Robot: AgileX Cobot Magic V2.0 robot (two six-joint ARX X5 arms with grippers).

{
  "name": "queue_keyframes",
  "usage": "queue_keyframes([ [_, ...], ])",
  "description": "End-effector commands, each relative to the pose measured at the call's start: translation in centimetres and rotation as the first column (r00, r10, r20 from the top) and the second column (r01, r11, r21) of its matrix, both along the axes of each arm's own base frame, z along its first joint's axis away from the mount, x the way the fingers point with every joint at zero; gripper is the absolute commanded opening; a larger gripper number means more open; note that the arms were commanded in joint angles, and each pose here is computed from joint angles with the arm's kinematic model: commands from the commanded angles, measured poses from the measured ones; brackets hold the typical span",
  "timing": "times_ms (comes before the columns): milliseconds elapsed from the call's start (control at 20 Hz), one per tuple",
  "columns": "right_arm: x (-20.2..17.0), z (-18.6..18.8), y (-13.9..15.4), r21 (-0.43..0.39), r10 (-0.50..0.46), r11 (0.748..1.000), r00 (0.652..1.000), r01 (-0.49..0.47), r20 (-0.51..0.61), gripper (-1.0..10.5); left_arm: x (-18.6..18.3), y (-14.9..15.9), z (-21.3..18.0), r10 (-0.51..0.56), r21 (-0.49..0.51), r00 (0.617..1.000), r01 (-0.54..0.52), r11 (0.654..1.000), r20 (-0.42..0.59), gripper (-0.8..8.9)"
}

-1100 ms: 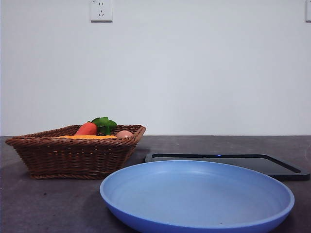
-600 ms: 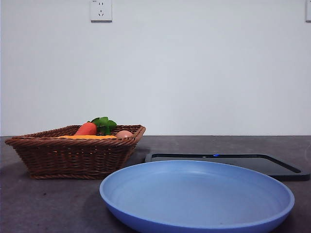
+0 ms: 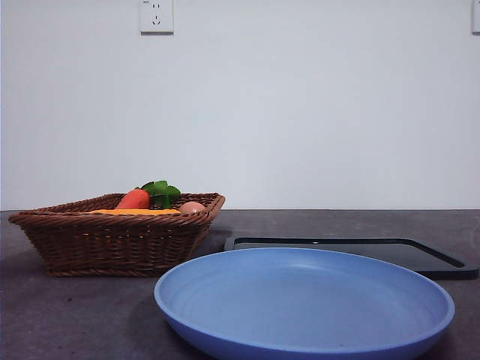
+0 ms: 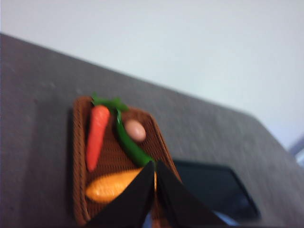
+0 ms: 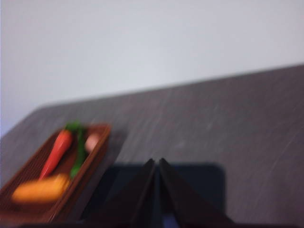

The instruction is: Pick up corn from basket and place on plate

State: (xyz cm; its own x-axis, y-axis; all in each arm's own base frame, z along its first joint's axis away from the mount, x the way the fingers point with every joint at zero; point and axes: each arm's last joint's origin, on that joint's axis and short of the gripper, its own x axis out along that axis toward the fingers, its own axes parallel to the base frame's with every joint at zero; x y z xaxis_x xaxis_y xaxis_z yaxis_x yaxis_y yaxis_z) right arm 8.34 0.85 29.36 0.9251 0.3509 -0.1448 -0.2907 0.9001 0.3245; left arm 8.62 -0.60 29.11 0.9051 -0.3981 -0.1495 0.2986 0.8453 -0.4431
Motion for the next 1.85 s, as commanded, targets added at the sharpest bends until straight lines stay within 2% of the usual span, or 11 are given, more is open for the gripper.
queue_keyframes([
  [50,0.3,1.1,0.2,-0.063,0.093,0.993,0.993,-0.098,-0.067,0.0,0.3,-0.1,0.8,-0.079,0.089,0.997,0.080,0.993,-0.010,0.07],
  [250,0.8,1.9,0.4,-0.098,0.166,0.977,0.963,-0.190,-0.214,0.0,0.6,-0.4,1.1,-0.180,0.101,0.980,0.188,0.977,-0.084,0.07],
  [550,1.3,1.9,0.8,-0.133,0.238,0.942,0.893,-0.308,-0.383,0.0,0.9,-0.7,1.1,-0.270,0.091,0.941,0.293,0.952,-0.206,0.07],
  [800,1.7,1.2,1.3,-0.115,0.282,0.920,0.835,-0.376,-0.472,0.0,1.1,-1.0,0.3,-0.316,0.090,0.898,0.357,0.930,-0.307,0.07],
  [1000,1.9,1.2,1.5,-0.112,0.292,0.916,0.830,-0.386,-0.475,0.2,1.1,-1.1,0.3,-0.324,0.087,0.892,0.367,0.926,-0.315,0.15],
  [1100,2.0,1.1,1.5,-0.104,0.290,0.918,0.827,-0.383,-0.483,1.5,1.1,-1.1,0.3,-0.323,0.087,0.893,0.366,0.927,-0.313,1.08],
  [1150,2.1,1.1,1.5,-0.099,0.288,0.920,0.824,-0.380,-0.488,2.3,1.1,-1.1,0.3,-0.323,0.087,0.893,0.365,0.927,-0.312,2.14],
  [1250,2.4,1.0,1.5,-0.087,0.286,0.922,0.816,-0.377,-0.502,2.6,1.1,-1.1,0.3,-0.324,0.087,0.893,0.366,0.926,-0.311,3.71],
  [1400,3.2,0.6,1.7,-0.068,0.292,0.920,0.789,-0.386,-0.540,2.6,1.2,-1.1,0.3,-0.324,0.089,0.895,0.366,0.926,-0.306,3.92],
  [1850,10.4,-4.0,5.0,0.008,0.354,0.864,0.594,-0.504,-0.722,2.6,1.2,-1.1,0.4,-0.324,0.089,0.895,0.365,0.927,-0.306,3.91],
])
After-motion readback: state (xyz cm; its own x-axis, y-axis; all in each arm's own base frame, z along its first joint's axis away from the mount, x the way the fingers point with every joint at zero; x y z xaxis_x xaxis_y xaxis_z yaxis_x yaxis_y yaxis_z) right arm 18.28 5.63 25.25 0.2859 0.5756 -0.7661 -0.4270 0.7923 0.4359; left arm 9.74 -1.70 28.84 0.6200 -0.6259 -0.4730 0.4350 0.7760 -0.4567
